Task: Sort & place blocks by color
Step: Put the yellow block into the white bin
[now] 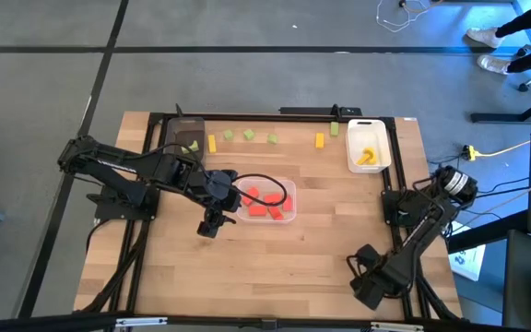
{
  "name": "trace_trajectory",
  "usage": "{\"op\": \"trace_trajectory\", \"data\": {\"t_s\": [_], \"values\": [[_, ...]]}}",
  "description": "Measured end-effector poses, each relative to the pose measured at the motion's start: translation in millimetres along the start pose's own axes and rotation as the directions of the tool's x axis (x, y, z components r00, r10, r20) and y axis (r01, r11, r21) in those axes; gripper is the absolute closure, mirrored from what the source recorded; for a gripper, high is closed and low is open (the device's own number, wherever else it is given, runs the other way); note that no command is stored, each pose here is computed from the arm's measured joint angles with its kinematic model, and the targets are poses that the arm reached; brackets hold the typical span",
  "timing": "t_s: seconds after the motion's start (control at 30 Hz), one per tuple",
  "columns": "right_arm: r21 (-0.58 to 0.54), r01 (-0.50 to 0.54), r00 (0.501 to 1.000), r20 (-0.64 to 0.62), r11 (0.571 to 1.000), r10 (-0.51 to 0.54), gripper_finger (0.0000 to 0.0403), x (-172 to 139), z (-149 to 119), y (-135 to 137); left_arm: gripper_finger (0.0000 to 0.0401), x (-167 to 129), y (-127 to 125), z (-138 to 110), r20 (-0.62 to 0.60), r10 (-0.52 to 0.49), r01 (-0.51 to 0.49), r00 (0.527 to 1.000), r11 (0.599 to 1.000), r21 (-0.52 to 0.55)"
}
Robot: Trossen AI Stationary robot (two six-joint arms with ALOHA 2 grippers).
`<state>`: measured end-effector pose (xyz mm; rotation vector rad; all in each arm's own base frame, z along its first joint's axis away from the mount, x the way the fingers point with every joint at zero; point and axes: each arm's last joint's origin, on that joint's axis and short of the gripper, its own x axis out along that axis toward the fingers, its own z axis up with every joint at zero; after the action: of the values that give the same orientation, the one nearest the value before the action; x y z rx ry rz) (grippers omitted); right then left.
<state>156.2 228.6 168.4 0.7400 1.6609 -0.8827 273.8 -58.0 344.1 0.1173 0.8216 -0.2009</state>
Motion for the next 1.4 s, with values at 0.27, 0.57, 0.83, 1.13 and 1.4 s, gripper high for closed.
{"op": "trace_trajectory", "data": {"t_s": [0.27, 0.57, 0.83, 1.13, 1.4], "values": [[-0.027, 0.017, 0.995, 0.098, 1.000, -0.014, 0.0276, -14, 46, 3, 0.0199, 0, 0, 0, 0.000, 0.000, 0.000, 1.000, 1.000, 0.000], [0.013, 0.080, 0.965, 0.248, 0.997, -0.081, 0.0276, -55, 104, -30, 0.0199, 0, 0, -1, -0.012, -0.001, 0.001, 1.000, 1.000, 0.001], [0.209, 0.088, 0.860, 0.478, 0.974, -0.180, 0.0276, -92, 160, -79, 0.0199, 0, 0, -1, -0.013, 0.000, 0.000, 1.000, 1.000, 0.001], [0.364, 0.143, 0.774, 0.538, 0.920, -0.333, 0.0276, -104, 219, -116, 0.0199, 0, 2, -1, -0.017, 0.081, -0.081, 0.997, 0.997, 0.011], [0.378, 0.153, 0.777, 0.525, 0.913, -0.347, 0.0276, -106, 260, -138, 0.0199, 0, 4, -1, -0.018, 0.135, -0.135, 0.991, 0.991, 0.000]]}}
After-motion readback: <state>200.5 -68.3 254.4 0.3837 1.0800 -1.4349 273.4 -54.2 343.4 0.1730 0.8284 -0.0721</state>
